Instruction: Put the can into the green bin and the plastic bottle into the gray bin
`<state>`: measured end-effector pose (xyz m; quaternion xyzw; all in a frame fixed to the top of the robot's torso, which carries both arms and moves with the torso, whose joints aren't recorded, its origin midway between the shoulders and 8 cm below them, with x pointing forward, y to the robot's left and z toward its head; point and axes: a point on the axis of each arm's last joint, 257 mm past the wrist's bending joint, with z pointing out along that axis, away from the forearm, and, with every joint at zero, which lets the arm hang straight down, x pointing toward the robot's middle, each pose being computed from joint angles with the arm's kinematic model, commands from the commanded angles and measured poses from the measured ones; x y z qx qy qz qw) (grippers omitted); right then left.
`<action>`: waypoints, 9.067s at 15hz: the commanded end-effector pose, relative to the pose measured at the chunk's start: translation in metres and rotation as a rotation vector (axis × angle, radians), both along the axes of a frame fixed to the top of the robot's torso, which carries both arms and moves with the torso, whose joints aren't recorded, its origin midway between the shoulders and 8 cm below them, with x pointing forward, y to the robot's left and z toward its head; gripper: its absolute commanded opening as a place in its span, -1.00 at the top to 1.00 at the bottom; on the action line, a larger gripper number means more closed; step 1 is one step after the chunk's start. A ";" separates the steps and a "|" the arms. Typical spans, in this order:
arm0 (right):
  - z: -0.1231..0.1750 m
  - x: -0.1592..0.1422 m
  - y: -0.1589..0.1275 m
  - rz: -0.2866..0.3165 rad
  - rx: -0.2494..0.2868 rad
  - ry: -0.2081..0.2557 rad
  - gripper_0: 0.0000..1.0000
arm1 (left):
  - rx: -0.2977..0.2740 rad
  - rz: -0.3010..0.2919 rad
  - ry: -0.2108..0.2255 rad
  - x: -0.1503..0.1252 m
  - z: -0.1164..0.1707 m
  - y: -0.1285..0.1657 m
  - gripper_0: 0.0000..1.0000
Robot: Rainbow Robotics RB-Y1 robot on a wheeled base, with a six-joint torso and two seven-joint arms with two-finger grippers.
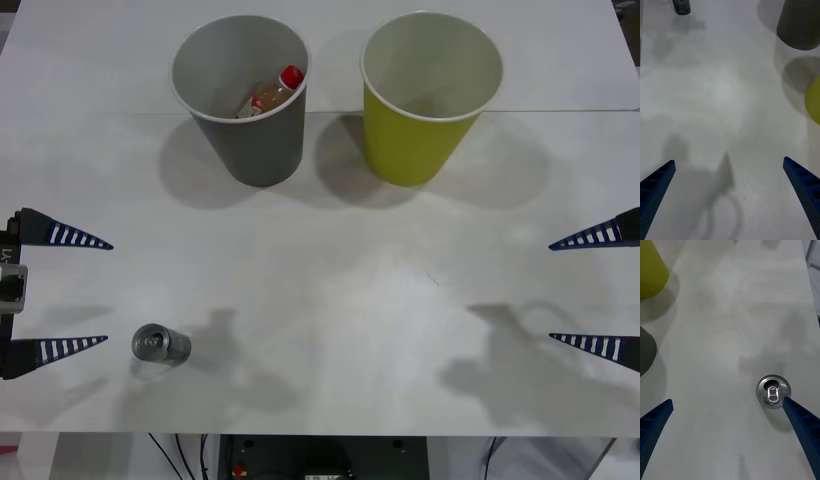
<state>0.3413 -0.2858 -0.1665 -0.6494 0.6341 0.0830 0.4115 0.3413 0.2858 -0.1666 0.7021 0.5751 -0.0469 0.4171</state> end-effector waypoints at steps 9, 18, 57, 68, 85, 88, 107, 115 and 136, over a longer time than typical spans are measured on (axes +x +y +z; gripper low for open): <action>0.000 0.000 0.000 0.000 0.000 0.000 -1.00 | -0.062 0.083 0.056 0.007 -0.012 0.026 -1.00; 0.000 0.000 0.000 0.000 0.000 0.000 -1.00 | -0.178 -0.011 0.094 -0.010 -0.064 0.045 -1.00; 0.000 0.000 0.000 0.000 0.000 0.000 -1.00 | -0.575 0.058 0.115 0.027 -0.159 -0.042 -0.20; 0.000 0.000 0.000 0.000 0.000 0.000 -1.00 | -0.585 0.066 0.130 0.029 -0.153 -0.041 1.00; 0.000 0.000 0.000 0.000 0.000 0.000 -1.00 | -0.172 0.341 0.173 0.068 -0.046 -0.023 1.00; 0.000 0.000 0.000 0.000 0.000 0.000 -1.00 | -0.120 0.457 0.192 0.084 -0.022 -0.023 1.00; 0.000 0.000 0.000 0.000 0.000 0.000 -1.00 | -0.152 0.313 0.189 0.141 0.165 -0.261 1.00; 0.000 0.000 0.000 0.000 0.000 0.000 -1.00 | -0.140 0.328 0.210 0.166 0.206 -0.357 0.99; 0.000 0.000 0.000 0.000 0.000 0.000 -1.00 | -0.364 0.447 0.201 0.265 0.178 -0.447 0.93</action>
